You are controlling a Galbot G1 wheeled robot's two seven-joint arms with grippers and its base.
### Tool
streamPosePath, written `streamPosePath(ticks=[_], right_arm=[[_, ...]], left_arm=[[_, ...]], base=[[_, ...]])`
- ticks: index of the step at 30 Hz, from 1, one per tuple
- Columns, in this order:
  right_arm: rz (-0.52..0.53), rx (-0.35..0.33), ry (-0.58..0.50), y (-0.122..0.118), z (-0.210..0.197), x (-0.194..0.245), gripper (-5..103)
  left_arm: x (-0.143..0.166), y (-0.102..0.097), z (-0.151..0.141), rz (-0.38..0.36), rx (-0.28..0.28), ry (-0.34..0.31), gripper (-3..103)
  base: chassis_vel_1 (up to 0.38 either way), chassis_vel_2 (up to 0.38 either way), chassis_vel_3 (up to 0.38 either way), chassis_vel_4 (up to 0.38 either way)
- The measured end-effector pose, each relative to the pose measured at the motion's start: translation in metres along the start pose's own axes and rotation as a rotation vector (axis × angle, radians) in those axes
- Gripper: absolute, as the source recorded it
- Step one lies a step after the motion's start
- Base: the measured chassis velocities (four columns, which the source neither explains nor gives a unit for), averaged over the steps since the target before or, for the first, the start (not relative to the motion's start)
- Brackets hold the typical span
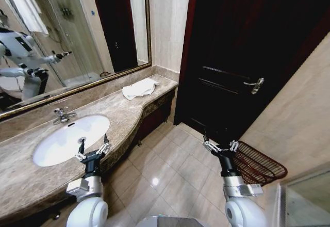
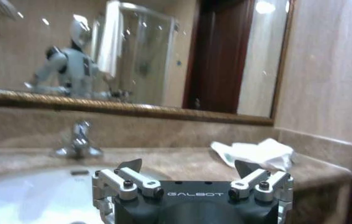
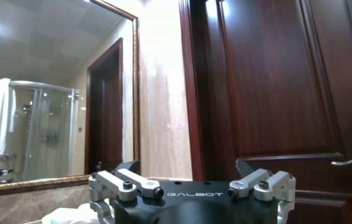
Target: Discard the used towel into the hamper.
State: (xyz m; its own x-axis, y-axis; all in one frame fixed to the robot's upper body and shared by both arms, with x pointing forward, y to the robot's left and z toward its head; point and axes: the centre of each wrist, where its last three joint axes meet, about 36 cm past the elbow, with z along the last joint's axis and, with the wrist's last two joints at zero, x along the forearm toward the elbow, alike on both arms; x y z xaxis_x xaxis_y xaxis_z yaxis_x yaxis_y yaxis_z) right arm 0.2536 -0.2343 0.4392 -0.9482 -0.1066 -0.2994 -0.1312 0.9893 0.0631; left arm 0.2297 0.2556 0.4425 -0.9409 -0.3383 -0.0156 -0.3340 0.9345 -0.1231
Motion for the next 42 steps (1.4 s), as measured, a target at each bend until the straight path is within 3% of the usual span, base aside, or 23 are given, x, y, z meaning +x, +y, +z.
streamPosePath(ticks=[3,10,23,42], right_arm=[[-0.008,-0.002,-0.002,0.0,0.002,-0.001,100],[0.004,-0.001,-0.007,0.0,0.004,-0.002,100],[0.004,-0.003,-0.004,0.001,0.01,-0.001,100],[-0.017,0.014,-0.024,0.0,0.01,-0.003,100]], left_arm=[[-0.002,-0.001,0.002,0.053,0.03,0.009,100],[-0.005,-0.006,0.001,0.103,0.041,-0.015,100],[-0.005,-0.005,0.0,0.093,0.008,-0.055,100],[-0.006,-0.012,-0.001,0.09,0.02,-0.056,100]], base=[[0.0,0.0,0.0,0.0],[-0.062,0.056,0.059,-0.065],[-0.177,0.181,0.189,-0.19],[-0.184,0.193,0.192,-0.19]])
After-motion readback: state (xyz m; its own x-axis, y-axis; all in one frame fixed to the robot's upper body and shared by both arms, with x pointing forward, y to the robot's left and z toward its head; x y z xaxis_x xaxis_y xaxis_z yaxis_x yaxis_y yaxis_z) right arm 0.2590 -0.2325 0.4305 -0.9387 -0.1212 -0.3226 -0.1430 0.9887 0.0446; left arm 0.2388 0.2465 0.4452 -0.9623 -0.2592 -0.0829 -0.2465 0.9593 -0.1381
